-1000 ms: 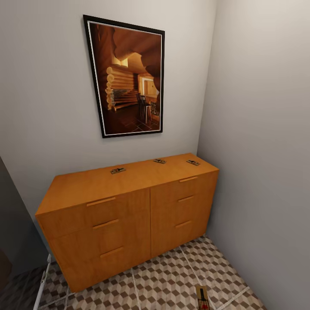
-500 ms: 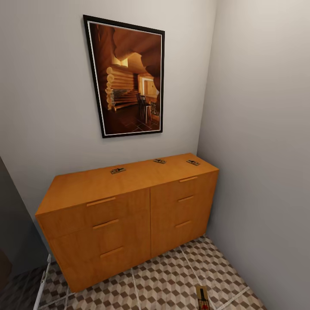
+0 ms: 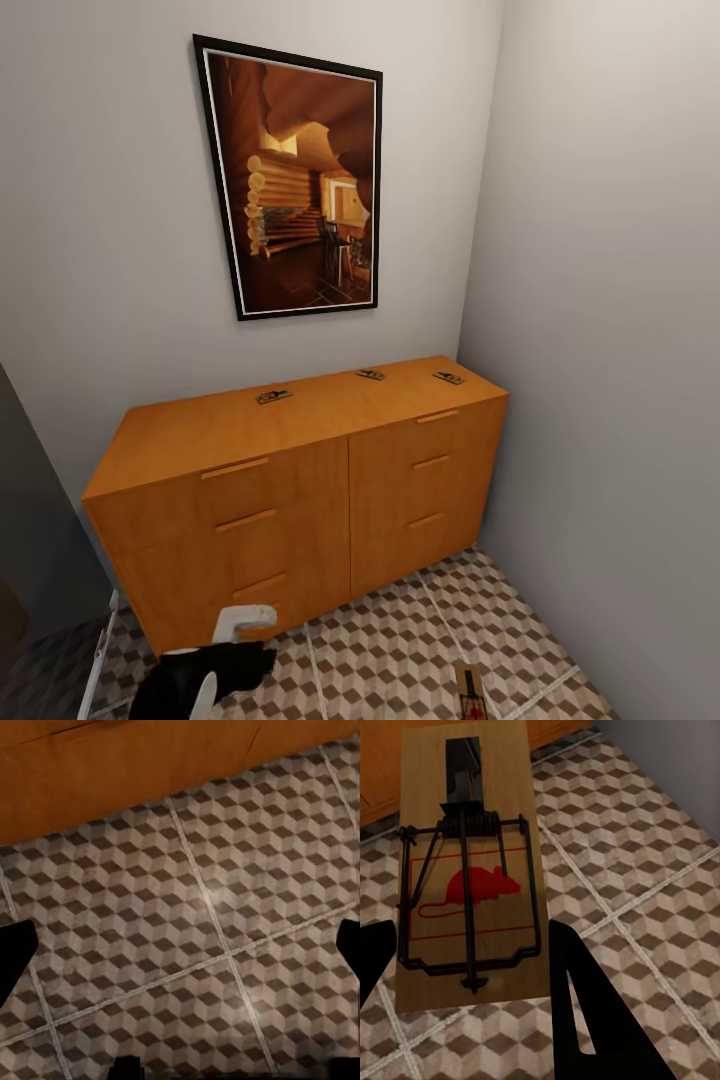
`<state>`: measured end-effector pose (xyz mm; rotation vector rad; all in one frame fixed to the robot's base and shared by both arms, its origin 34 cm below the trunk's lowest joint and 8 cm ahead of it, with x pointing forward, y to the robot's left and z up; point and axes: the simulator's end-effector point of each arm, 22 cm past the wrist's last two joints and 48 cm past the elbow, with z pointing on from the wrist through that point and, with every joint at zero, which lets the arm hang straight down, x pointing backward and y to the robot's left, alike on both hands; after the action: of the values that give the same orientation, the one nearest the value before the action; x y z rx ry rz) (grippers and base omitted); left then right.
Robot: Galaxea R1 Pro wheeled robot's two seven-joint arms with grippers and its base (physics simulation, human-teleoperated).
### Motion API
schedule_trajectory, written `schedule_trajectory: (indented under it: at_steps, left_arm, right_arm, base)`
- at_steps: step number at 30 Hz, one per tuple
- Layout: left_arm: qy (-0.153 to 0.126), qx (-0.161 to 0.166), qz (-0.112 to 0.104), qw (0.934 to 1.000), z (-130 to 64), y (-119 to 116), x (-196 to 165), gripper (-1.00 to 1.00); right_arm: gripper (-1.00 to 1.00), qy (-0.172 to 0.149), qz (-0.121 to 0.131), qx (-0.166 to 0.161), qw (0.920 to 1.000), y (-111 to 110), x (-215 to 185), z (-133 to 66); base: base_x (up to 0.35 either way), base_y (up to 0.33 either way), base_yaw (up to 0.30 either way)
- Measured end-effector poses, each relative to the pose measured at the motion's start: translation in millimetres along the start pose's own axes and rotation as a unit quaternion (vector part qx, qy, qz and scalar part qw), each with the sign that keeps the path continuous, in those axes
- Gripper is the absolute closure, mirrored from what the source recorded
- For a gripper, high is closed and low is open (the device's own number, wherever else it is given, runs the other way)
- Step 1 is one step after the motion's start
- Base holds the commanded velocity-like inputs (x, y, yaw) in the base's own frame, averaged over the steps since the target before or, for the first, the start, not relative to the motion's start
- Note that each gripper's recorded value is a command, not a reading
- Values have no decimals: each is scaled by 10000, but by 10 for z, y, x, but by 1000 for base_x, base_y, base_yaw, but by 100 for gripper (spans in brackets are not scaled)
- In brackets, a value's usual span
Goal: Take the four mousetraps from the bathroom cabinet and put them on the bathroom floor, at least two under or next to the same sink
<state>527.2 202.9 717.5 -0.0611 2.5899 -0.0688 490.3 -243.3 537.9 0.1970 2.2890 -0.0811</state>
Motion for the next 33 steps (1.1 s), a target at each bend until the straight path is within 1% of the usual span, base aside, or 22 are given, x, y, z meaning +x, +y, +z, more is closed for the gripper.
schedule_trajectory:
  at_steps: [1,2,4,7,11,12,14,15,17,20,21,24,28,30,33]
  left_arm:
    - [-112,16,4,9999,-22,-22,-160,-100]
    - [-176,21,7,9998,-35,-31,-248,-100]
    - [-415,38,18,9991,-85,-60,-563,-100]
    - [-670,38,37,9977,-147,-80,-897,-100]
    - [-1104,31,77,9939,-290,-113,-1483,-100]
    - [-1236,31,90,9923,-338,-128,-1679,-100]
    - [-1363,36,105,9906,-385,-148,-1889,-100]
    - [-1455,48,120,9893,-419,-175,-2078,-100]
    - [-1543,68,137,9879,-455,-215,-2285,-100]
    - [-1724,138,225,9847,-564,-377,-2946,-100]
    - [-1751,143,240,9842,-589,-398,-3041,-100]
    - [-1871,183,334,9816,-759,-534,-3593,-100]
    - [-1909,181,396,9806,-872,-594,-3893,-100]
    - [-1981,174,422,9791,-981,-620,-4083,-100]
    - [-2242,163,455,9733,-1303,-662,-4493,-100]
  right_arm:
    - [100,0,1,-2,10000,3,0,0]
    - [100,2,1,-2,10000,4,1,-1]
    - [100,1,-1,-5,10000,7,1,-1]
    - [100,0,-1,-7,10000,9,1,-1]
    - [100,1,-1,-7,10000,9,1,-1]
    - [100,2,-1,-7,10000,9,1,-1]
    - [100,2,-2,-7,10000,9,1,-1]
    - [100,2,-1,-7,10000,9,1,-1]
    - [100,3,-2,-7,10000,10,2,-1]
    - [100,1,-2,-7,10000,9,1,-1]
    - [100,1,-2,-8,10000,10,1,-1]
    - [100,3,1,-12,10000,18,2,-2]
    - [100,6,1,-14,10000,20,4,-3]
    - [100,8,1,-16,10000,23,5,-3]
    - [100,8,4,-19,10000,30,5,-4]
  base:
    - [0,0,0]
    - [0,0,0]
    - [0,0,0]
    - [0,0,0]
    - [0,0,0]
    - [0,0,0]
    - [0,0,0]
    - [0,0,0]
    - [0,0,0]
    - [0,0,0]
    - [0,0,0]
    - [0,0,0]
    - [0,0,0]
    - [0,0,0]
    - [0,0,0]
